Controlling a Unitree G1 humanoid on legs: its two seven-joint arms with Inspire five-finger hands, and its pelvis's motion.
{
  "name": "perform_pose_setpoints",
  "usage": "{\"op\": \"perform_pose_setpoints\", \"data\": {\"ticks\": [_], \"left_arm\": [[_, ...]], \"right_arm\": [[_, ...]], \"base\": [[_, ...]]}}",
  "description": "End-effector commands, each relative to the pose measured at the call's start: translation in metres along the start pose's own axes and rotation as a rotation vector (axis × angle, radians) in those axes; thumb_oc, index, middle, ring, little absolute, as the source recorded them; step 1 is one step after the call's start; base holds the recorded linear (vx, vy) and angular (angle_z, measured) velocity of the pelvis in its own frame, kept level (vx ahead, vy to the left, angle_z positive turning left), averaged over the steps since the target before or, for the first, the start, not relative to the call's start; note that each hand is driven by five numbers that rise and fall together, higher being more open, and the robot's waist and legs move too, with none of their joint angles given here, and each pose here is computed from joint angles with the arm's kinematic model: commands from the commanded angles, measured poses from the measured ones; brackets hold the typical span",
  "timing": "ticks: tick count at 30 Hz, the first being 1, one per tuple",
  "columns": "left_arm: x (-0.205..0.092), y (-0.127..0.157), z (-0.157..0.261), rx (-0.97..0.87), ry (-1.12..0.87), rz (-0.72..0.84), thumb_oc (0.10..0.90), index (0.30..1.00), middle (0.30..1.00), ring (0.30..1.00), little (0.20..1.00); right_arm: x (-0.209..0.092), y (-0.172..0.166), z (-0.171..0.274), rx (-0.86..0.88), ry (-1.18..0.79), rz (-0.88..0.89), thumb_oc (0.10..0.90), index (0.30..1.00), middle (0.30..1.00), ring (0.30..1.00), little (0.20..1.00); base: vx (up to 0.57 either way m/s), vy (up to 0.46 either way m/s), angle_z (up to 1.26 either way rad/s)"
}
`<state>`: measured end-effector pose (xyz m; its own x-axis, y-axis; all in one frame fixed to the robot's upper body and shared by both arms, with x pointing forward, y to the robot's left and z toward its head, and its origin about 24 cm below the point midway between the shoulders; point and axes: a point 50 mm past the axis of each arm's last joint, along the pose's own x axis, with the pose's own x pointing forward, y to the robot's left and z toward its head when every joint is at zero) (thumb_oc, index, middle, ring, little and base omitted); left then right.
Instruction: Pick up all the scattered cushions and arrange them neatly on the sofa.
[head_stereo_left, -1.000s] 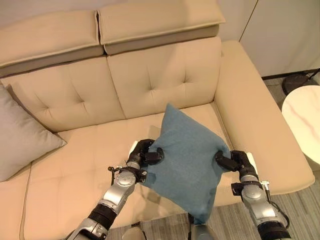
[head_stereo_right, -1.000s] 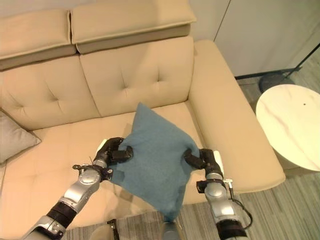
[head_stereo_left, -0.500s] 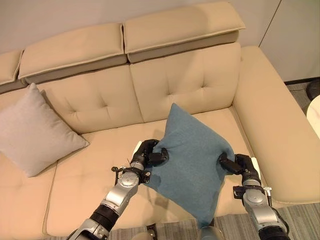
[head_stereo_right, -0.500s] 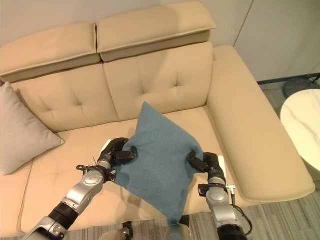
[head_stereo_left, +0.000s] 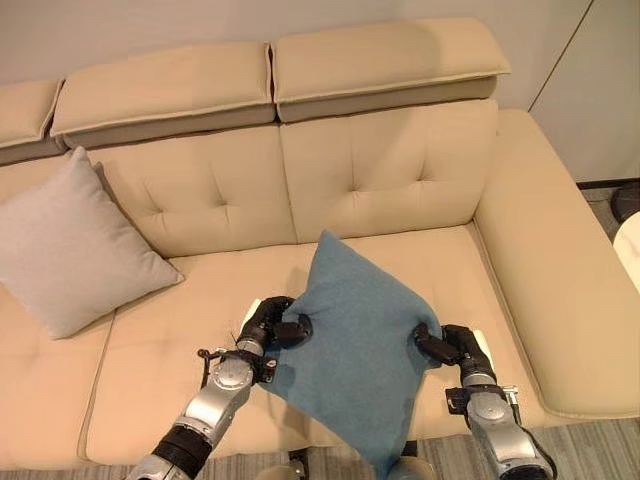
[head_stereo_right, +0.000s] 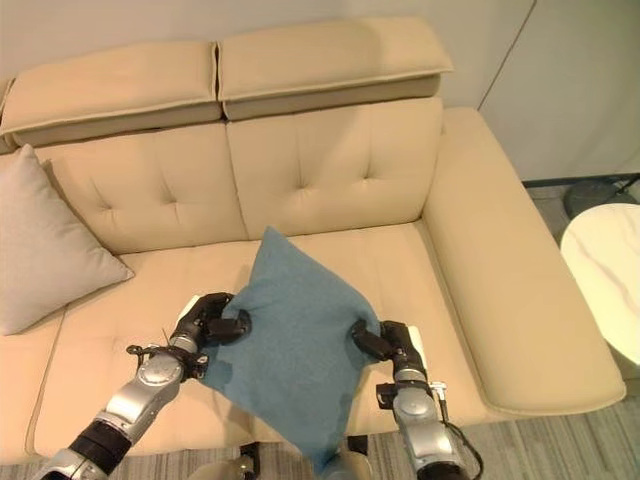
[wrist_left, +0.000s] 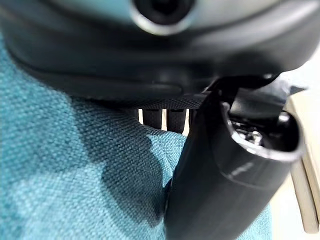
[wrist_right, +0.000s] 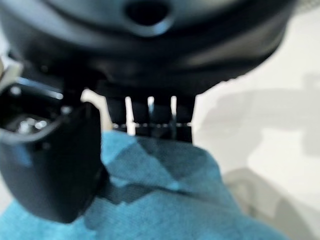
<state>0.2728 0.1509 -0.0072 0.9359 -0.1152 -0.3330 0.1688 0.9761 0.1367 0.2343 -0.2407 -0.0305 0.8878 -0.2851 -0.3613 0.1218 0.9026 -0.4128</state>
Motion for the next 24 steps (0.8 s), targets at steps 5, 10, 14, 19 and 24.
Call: {"op": "perform_pose_setpoints", "data": {"ticks": [5,10,14,19,24], "left_arm": [[0.011,-0.029,0.138,-0.030,-0.533,-0.129,0.400,0.300,0.300,0.300,0.300],[-0.009,-0.016,0.285,0.090,-1.017,0.033,0.400,0.300,0.300,0.300,0.300],[-0.044,-0.008,0.356,0.084,-1.276,0.139,0.400,0.300,0.300,0.300,0.300],[-0.073,-0.004,0.401,0.042,-1.443,0.251,0.400,0.300,0.300,0.300,0.300],[-0.066,0.005,0.425,0.115,-1.410,0.436,0.422,0.333,0.333,0.333,0.333]], "right_arm": [[0.015,-0.036,0.148,0.035,-0.564,-0.171,0.400,0.300,0.300,0.300,0.300],[-0.026,-0.106,0.338,0.023,-1.108,-0.512,0.400,0.300,0.300,0.300,0.300],[-0.093,-0.136,0.426,0.028,-1.379,-0.768,0.400,0.300,0.300,0.300,0.300],[-0.143,-0.141,0.464,0.031,-1.546,-0.920,0.400,0.300,0.300,0.300,0.300],[-0.153,-0.116,0.490,0.065,-1.604,-0.796,0.400,0.300,0.300,0.300,0.300]], "base": [[-0.11,-0.147,0.13],[-0.26,-0.090,0.04],[-0.11,0.002,-0.16],[-0.05,0.008,-0.06],[-0.04,0.020,-0.07]]}}
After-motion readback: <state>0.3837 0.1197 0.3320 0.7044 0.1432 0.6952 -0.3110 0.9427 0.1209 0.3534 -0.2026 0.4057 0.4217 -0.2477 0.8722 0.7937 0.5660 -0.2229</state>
